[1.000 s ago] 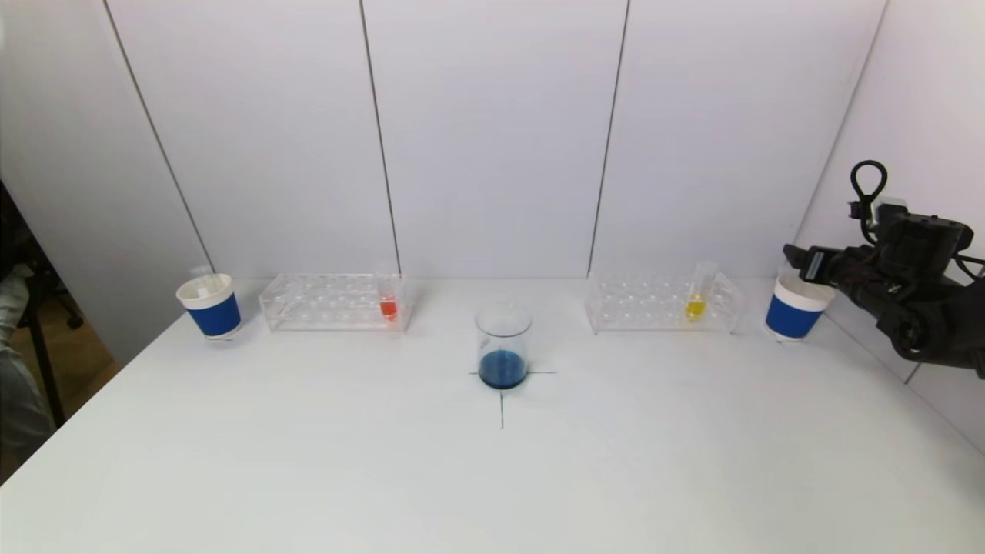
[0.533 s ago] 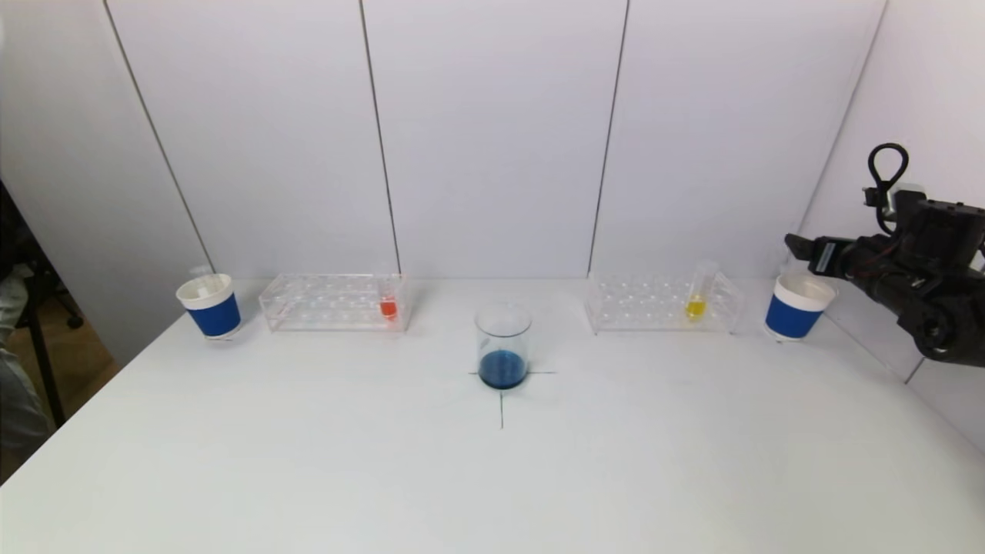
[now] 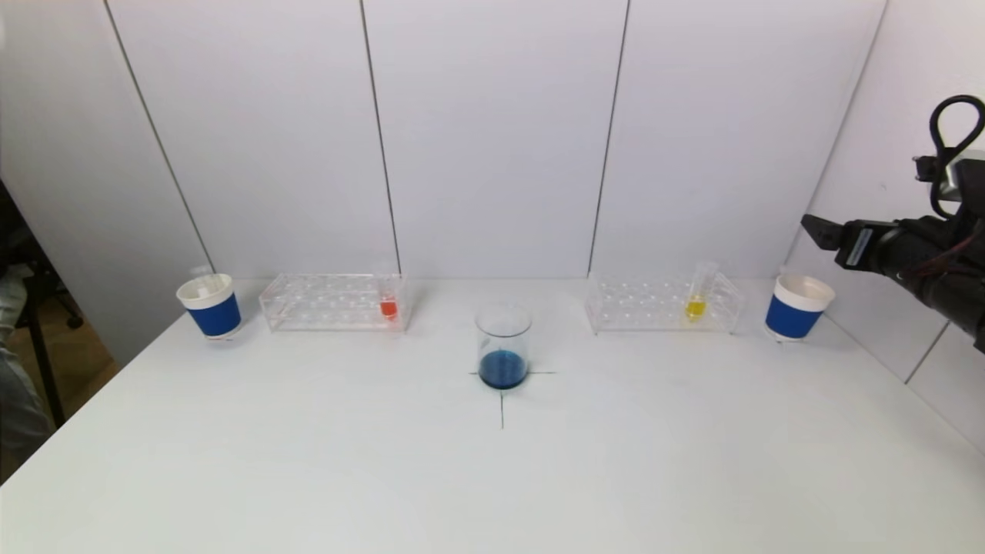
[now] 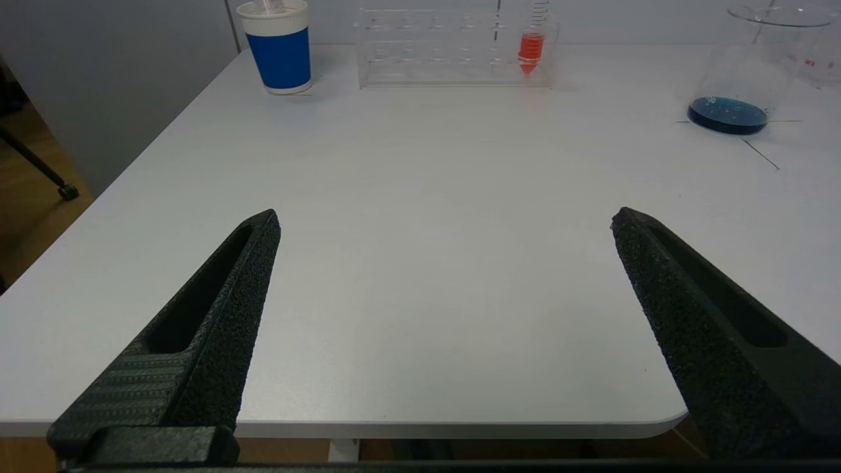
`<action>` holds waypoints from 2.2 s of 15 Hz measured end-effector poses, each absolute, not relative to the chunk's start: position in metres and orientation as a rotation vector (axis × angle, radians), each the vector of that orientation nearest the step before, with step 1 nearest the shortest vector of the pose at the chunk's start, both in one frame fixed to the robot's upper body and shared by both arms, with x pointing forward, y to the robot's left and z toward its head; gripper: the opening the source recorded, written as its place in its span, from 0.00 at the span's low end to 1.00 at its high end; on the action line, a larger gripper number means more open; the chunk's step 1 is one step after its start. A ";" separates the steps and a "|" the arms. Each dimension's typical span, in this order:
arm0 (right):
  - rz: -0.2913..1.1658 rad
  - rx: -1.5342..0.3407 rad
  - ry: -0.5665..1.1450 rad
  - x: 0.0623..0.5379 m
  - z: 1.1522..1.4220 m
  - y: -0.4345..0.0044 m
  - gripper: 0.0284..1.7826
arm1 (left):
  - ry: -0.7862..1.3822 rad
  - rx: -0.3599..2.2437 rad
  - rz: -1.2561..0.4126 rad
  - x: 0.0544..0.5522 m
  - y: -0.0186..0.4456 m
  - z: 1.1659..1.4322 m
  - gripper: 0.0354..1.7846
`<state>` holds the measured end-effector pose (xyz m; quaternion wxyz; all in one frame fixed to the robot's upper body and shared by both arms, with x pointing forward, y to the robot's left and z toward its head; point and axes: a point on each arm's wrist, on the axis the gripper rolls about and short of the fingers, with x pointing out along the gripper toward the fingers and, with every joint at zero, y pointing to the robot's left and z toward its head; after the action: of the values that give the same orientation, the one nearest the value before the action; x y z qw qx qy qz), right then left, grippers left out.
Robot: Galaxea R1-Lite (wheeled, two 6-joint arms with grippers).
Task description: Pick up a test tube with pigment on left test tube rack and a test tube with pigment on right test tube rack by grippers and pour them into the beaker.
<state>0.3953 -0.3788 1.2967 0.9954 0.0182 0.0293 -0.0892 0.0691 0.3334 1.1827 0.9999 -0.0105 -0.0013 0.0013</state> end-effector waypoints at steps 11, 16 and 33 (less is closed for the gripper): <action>-0.087 0.040 -0.027 0.220 1.299 -0.346 0.99 | -0.003 -0.021 0.003 0.069 0.333 1.183 0.99; -0.003 0.044 -0.007 0.145 1.281 -0.338 0.99 | -0.003 -0.021 0.003 0.069 0.333 1.183 0.99; -0.017 -0.010 -0.005 0.069 1.184 -0.337 0.99 | -0.002 -0.021 0.003 0.069 0.333 1.183 0.99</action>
<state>0.0693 -0.3367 1.1837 1.0000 -0.0048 -0.0026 -0.0083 0.0691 0.3334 1.1826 0.9999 -0.0103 -0.0011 0.0013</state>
